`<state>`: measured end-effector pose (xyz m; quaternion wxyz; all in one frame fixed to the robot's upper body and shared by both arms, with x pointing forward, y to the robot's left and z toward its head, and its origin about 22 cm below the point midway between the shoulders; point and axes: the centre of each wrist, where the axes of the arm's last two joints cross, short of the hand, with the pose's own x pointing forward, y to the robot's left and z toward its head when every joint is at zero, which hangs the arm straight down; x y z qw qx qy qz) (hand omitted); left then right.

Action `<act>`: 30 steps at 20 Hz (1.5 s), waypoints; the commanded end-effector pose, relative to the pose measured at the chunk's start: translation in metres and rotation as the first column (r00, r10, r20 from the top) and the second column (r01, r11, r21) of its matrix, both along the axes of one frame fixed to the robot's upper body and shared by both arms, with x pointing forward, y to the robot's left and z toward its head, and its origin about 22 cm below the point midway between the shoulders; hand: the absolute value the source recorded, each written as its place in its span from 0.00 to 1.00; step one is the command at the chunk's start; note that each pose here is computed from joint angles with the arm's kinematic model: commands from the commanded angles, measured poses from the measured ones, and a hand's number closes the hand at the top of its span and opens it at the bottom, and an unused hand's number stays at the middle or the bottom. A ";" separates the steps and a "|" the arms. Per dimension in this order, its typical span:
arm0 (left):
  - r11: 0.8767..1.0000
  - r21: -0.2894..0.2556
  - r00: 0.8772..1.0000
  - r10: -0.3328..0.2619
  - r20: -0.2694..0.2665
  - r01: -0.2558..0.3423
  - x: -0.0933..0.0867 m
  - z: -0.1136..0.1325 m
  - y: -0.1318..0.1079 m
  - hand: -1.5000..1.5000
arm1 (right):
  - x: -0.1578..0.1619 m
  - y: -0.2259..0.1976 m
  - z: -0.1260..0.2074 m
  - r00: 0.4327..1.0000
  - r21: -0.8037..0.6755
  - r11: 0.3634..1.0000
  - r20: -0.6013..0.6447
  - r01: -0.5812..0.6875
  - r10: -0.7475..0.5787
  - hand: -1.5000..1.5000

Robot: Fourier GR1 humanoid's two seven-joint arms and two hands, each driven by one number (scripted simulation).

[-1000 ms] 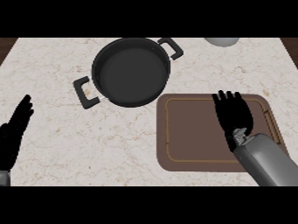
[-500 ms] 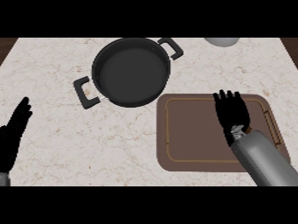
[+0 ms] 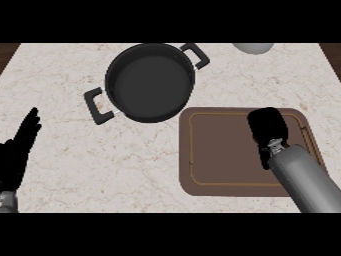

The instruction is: Pick the sweet potato from the tray and place it in the pot

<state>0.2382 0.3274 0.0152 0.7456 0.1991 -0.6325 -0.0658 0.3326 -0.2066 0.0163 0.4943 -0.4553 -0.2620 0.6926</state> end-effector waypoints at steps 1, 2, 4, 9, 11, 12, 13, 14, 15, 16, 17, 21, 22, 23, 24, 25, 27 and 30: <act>1.000 -0.005 1.000 0.012 0.001 -0.012 -0.001 0.004 0.013 0.50 | -0.007 -0.008 -0.015 1.000 0.004 1.000 -0.002 -0.031 0.031 1.00; 1.000 -0.015 1.000 -0.003 -0.009 0.003 0.009 0.006 -0.001 0.50 | -0.006 -0.015 -0.024 0.999 -0.010 0.999 0.007 -0.043 0.043 1.00; 1.000 -0.012 1.000 -0.008 -0.002 0.008 -0.021 0.002 0.002 0.50 | -0.009 0.016 -0.008 1.000 0.012 1.000 -0.002 -0.011 0.011 1.00; 0.999 0.005 0.999 -0.050 0.016 0.050 0.006 0.014 -0.009 0.50 | 0.006 0.108 0.013 0.995 0.179 0.979 -0.014 0.103 -0.102 1.00; 0.997 -0.008 0.997 -0.079 0.012 0.079 0.008 0.010 -0.011 0.50 | 0.010 0.103 0.022 0.979 0.311 0.931 0.005 0.192 -0.203 1.00; 0.996 -0.001 0.996 -0.088 0.025 0.088 0.008 0.011 -0.015 0.50 | 0.016 0.101 0.031 0.971 0.359 0.908 0.021 0.216 -0.239 1.00; 0.994 0.004 0.993 -0.108 0.044 0.108 0.013 0.017 -0.018 0.50 | 0.018 0.102 0.037 0.966 0.397 0.892 0.044 0.218 -0.256 1.00; 0.993 -0.008 0.993 -0.117 0.033 0.117 0.011 0.012 -0.020 0.50 | 0.021 0.104 0.041 0.951 0.403 0.879 0.056 0.256 -0.303 1.00; 0.989 0.006 0.988 -0.148 0.044 0.148 0.015 0.016 -0.024 0.50 | 0.027 0.108 0.052 0.938 0.416 0.866 0.080 0.276 -0.338 1.00; 0.987 -0.009 0.987 -0.158 0.039 0.158 0.017 0.013 -0.033 0.50 | 0.030 0.114 0.060 0.923 0.428 0.857 0.114 0.287 -0.366 1.00; 0.986 0.008 0.984 -0.167 0.061 0.167 0.022 0.021 -0.032 0.50 | 0.032 0.120 0.067 0.905 0.426 0.851 0.145 0.307 -0.400 1.00; 0.977 0.009 0.975 -0.215 0.046 0.215 0.027 0.021 -0.039 0.50 | 0.042 0.150 0.109 0.809 0.434 0.839 0.330 0.329 -0.487 1.00; 0.974 0.019 0.973 -0.228 0.045 0.228 0.029 0.021 -0.041 0.50 | 0.043 0.159 0.122 0.778 0.433 0.842 0.385 0.323 -0.497 1.00; 0.972 0.014 0.972 -0.234 0.034 0.234 0.032 0.024 -0.043 0.50 | 0.045 0.167 0.138 0.746 0.441 0.838 0.427 0.321 -0.511 1.00; 0.974 0.003 0.973 -0.227 0.029 0.227 0.031 0.021 -0.044 0.50 | 0.044 0.174 0.146 0.698 0.443 0.837 0.486 0.320 -0.525 1.00; 0.973 0.022 0.972 -0.231 0.045 0.231 0.035 0.026 -0.045 0.50 | 0.045 0.182 0.159 0.661 0.446 0.840 0.533 0.310 -0.527 1.00; 0.973 0.022 0.973 -0.231 0.015 0.231 0.032 0.020 -0.044 0.50 | 0.045 0.194 0.171 0.584 0.434 0.844 0.613 0.314 -0.532 1.00; 0.969 0.001 0.969 -0.245 0.027 0.245 0.036 0.018 -0.057 0.50 | 0.047 0.205 0.190 0.509 0.471 0.830 0.657 0.299 -0.557 1.00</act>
